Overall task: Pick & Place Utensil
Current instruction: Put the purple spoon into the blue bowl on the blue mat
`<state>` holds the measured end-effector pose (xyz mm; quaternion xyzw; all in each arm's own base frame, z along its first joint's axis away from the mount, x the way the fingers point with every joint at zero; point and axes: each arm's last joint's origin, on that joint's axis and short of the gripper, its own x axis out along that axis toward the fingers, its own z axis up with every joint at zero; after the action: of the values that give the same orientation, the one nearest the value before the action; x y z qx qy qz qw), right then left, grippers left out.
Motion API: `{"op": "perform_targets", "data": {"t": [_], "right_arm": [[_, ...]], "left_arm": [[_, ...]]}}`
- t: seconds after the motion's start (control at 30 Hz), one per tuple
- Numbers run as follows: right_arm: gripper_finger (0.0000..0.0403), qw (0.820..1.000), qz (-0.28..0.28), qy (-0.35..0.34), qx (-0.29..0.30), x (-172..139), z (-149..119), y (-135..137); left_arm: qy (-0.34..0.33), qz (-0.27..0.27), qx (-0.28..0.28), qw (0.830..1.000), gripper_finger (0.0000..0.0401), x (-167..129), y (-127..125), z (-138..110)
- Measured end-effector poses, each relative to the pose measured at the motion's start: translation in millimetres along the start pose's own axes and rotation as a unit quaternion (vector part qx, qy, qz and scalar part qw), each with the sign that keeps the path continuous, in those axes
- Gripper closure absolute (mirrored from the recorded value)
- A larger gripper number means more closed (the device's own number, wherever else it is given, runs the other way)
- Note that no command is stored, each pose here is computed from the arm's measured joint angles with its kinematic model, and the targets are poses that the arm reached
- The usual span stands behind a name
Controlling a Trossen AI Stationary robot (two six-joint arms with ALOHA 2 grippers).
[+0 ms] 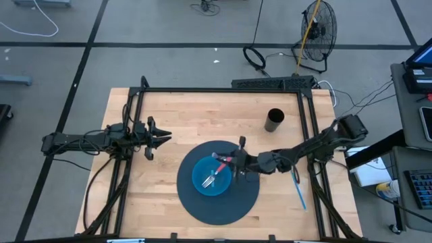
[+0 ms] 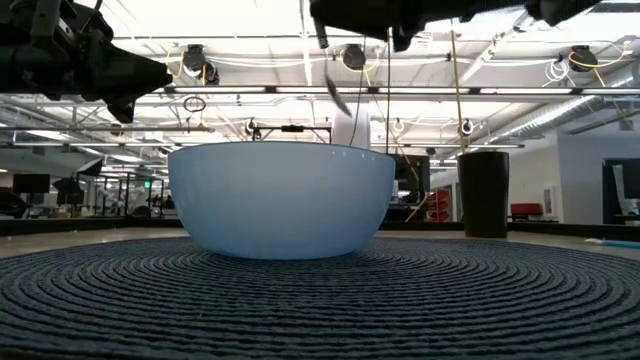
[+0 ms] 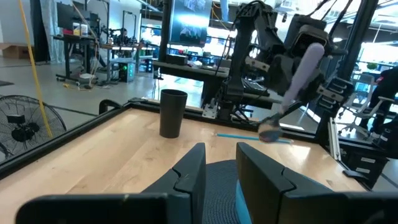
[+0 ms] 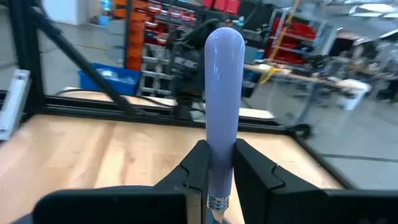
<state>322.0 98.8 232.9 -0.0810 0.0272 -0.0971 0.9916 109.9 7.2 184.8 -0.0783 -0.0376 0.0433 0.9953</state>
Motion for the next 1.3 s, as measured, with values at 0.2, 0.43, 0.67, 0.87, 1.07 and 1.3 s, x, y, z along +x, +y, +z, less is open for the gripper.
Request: {"op": "perform_targets", "data": {"t": [0.2, 0.43, 0.67, 0.87, 1.07, 1.3], "right_arm": [[0.0359, 0.998, 0.045, -0.008, 0.042, 19, -17, 5], [0.0359, 0.995, 0.071, 0.003, 0.064, 52, -29, 13], [0.0359, 0.993, 0.043, 0.027, 0.109, 64, -46, 9], [0.0359, 0.988, 0.021, 0.049, 0.142, 67, -59, 10], [0.0359, 0.984, 0.009, 0.065, 0.168, 68, -65, 10], [0.0359, 0.978, -0.022, 0.086, 0.188, 68, -73, 8]], "left_arm": [[0.0, 0.001, 0.001, 1.0, 0.0308, 0, 0, 0], [0.002, 0.005, -0.001, 1.0, 0.0308, 0, 0, 0], [0.003, 0.007, 0.001, 1.0, 0.0308, 0, 1, -1], [0.003, 0.009, 0.008, 1.0, 0.0308, 0, 1, -1], [0.003, 0.009, 0.009, 1.0, 0.0308, 0, 1, -1], [0.003, 0.009, 0.009, 1.0, 0.0308, 0, 1, -1]]}}
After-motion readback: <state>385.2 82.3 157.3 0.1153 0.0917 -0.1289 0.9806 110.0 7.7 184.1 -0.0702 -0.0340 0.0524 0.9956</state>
